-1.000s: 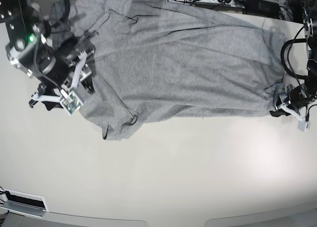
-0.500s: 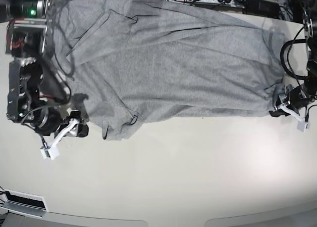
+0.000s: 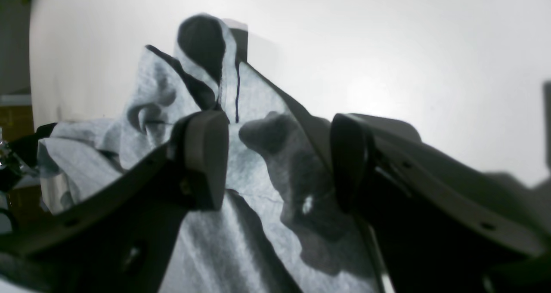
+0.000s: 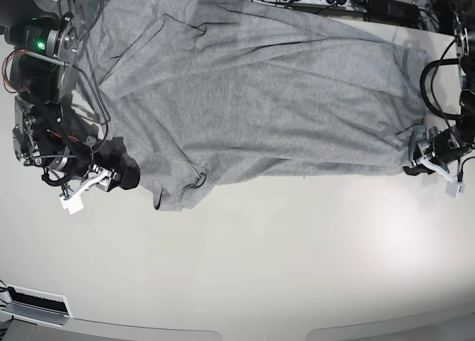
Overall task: Layout the t-shirt on the table in an organized manner, then fold the t-shirt properly
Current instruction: 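Move the right gripper along the shirt side toward the hem and grasp it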
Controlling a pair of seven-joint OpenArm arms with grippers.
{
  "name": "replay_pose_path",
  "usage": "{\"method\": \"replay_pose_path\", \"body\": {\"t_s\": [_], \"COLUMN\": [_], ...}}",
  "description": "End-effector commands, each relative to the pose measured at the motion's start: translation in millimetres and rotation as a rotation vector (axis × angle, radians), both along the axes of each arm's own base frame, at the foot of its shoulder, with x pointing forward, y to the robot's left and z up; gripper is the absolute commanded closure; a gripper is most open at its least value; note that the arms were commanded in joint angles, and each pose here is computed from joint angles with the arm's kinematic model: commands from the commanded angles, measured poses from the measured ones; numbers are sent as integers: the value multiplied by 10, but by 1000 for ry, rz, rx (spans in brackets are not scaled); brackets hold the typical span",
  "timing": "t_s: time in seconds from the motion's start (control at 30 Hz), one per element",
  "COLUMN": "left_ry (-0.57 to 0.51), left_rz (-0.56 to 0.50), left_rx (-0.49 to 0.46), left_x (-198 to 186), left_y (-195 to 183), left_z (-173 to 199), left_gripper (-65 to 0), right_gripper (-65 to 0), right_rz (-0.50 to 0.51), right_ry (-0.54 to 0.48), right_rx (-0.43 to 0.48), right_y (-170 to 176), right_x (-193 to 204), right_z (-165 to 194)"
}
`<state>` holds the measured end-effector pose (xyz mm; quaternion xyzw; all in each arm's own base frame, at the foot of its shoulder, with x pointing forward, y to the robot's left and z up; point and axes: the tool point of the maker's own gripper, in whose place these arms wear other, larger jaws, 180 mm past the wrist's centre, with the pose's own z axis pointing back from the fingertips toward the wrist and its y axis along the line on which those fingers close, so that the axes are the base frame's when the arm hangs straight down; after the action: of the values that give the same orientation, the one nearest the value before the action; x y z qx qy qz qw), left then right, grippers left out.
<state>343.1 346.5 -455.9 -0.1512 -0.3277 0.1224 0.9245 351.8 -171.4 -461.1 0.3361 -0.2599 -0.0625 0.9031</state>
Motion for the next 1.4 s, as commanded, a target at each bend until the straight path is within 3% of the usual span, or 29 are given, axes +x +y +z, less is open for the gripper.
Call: {"method": "replay_pose_path", "body": {"t_s": [0.0,0.13,0.27,0.43,0.53,0.73,1.0,1.37], "left_ry": [-11,-32,-43,-43,-44,-77,-208,-369], "left_rz": [1,-3,-28,-28,-27,-27,-19,-55], "left_rx": [23,-3,-12,-11,-12,-9,25,25], "left_x": [56,82,85,87,86,228,740,1244], "left_y": [100,61,20,23,21,36,207,150], "left_z": [97,130,148,150,149,274,882,1568], "left_gripper": [0,0,0,0,0,0,0,0], "right_gripper": [-392,-385,-309,-102,0,0,0,0], "right_rz": [11,56,95,116,104,90,111,101], "right_ry": [-18,1,-27,-105,-136,-188,-264,-370], "right_rx": [-20,-34,-67,-177,-196,-198,-257,-294], "right_y": [-53,35,128,84,45,32,-42,-165], "right_x": [62,-9,29,132,181,366,764,1240], "right_z": [63,-1,-15,-53,-33,121,482,1064]}}
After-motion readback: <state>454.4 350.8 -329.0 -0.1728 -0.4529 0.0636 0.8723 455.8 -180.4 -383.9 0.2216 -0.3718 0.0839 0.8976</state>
